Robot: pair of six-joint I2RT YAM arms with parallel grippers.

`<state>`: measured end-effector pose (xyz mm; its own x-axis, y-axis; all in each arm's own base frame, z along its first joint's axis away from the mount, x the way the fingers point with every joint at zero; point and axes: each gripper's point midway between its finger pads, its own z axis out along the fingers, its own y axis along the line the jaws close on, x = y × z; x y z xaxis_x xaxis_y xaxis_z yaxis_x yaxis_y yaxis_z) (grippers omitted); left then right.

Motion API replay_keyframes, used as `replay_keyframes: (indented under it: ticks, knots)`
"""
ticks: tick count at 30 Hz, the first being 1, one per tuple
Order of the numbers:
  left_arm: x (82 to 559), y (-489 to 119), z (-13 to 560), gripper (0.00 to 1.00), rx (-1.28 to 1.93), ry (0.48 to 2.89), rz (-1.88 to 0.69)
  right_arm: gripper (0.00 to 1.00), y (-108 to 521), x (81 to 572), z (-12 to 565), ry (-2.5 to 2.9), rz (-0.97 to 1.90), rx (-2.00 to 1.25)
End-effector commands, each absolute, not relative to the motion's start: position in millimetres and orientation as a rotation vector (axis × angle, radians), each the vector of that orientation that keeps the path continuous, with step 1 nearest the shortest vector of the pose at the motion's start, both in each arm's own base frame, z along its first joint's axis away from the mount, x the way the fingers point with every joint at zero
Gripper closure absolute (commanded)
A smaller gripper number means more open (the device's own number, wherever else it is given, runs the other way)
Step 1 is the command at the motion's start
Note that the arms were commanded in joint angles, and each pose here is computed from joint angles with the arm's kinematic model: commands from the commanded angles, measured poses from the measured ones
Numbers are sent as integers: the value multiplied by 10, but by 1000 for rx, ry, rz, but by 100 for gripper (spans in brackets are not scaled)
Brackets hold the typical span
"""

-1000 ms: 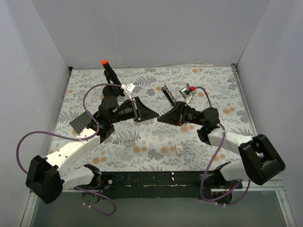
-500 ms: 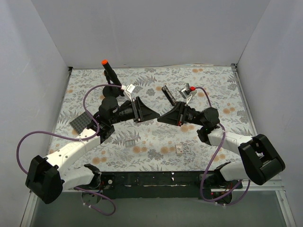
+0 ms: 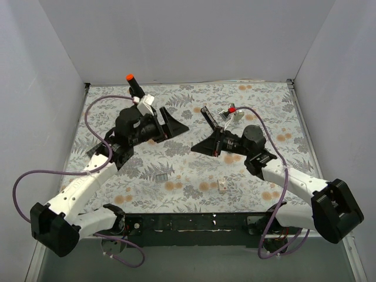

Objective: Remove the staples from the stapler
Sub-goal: Place the staple in the staple box.

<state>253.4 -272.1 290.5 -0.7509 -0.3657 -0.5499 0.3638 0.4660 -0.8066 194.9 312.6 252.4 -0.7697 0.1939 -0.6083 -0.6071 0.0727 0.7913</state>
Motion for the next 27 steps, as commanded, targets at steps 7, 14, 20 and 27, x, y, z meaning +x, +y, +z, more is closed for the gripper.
replay_keyframes:
  ticks: [7, 14, 20, 27]
  knots:
    - [3219, -756, 1807, 2, -647, 2269, -562, 77, 3533, 2039, 1973, 2145, 1234, -459]
    - [2861, -54, 1033, 2, -1055, 2273, -233, 79, 4103, 1797, 1511, 2370, 993, -527]
    - [2781, 186, 1011, 2, -1108, 2253, -67, 79, 4445, 1738, 1129, 2517, 759, -598]
    - [2774, 161, 1135, 2, -1064, 2200, -115, 78, 4452, 1778, 821, 2609, 564, -634]
